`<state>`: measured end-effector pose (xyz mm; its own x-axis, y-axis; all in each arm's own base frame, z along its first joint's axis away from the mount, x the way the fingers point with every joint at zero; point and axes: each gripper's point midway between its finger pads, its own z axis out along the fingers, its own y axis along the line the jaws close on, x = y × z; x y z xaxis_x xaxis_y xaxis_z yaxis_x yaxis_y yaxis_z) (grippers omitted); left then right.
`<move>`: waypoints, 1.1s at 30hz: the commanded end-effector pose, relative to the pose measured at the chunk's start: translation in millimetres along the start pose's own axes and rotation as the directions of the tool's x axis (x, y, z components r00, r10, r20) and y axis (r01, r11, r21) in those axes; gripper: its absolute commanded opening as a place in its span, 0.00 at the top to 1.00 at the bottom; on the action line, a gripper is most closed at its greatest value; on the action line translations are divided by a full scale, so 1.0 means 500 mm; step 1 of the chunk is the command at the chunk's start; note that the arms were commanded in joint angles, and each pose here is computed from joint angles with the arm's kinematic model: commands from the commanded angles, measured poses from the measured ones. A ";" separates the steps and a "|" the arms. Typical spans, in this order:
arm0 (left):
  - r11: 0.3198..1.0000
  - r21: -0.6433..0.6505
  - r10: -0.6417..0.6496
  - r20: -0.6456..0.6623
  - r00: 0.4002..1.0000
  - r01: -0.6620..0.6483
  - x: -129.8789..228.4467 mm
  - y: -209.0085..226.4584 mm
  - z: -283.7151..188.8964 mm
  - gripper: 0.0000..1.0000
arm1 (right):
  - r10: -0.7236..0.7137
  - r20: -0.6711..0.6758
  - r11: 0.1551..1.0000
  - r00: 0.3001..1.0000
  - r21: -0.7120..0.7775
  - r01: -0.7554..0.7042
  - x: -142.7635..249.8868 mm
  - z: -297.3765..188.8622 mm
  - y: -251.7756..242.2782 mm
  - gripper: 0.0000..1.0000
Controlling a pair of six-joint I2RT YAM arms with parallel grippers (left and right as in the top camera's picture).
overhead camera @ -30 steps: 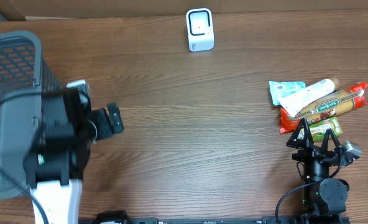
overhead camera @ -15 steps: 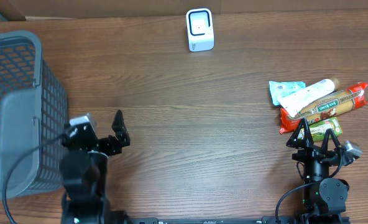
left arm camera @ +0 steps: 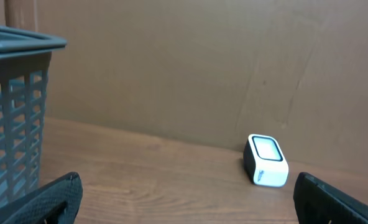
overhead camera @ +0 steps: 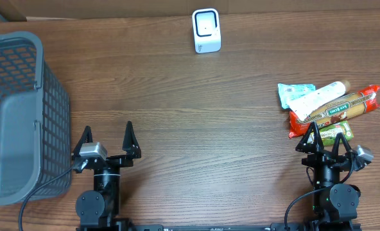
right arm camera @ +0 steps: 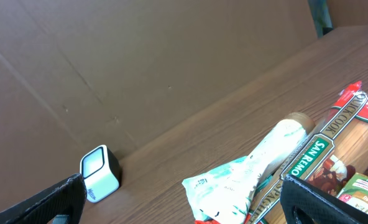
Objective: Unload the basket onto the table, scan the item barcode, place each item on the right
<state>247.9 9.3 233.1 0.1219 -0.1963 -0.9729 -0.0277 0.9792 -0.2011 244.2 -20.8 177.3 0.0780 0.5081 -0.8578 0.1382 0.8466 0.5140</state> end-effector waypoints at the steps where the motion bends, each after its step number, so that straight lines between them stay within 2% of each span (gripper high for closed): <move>1: 1.000 -0.003 0.010 0.028 1.000 -0.010 0.017 0.005 -0.001 0.00 | -0.005 0.005 1.000 1.000 -0.005 0.005 0.003 0.000 0.000 0.00; 12: 1.000 0.015 0.003 0.116 0.993 -0.005 0.002 0.003 -0.017 0.01 | -0.005 0.005 1.000 1.000 -0.005 0.005 0.003 0.000 0.000 0.00; 23: 1.000 0.005 0.008 0.061 0.998 -0.008 0.029 0.008 -0.014 0.00 | -0.005 0.005 1.000 1.000 -0.005 0.005 0.003 0.000 0.000 0.00; 27: 1.000 -0.010 0.012 -0.016 1.000 -0.012 0.067 0.015 -0.013 0.00 | -0.005 0.005 1.000 1.000 -0.005 0.005 0.003 0.000 0.000 0.00; 31: 0.999 -0.040 0.020 -0.192 0.981 -0.028 0.153 0.032 -0.022 0.00 | -0.005 0.005 1.000 1.000 -0.005 0.005 0.003 0.000 0.000 0.00; 33: 0.999 -0.034 0.021 -0.186 0.982 -0.028 0.149 0.030 -0.021 0.00 | -0.005 0.005 1.000 1.000 -0.005 0.005 0.003 0.000 0.000 0.00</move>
<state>246.3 9.6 155.3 -0.0715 -0.1975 -0.9777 -0.0687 0.9789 -0.1927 244.2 -20.8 177.4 0.0782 0.5075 -0.8581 0.1381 0.8469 0.5135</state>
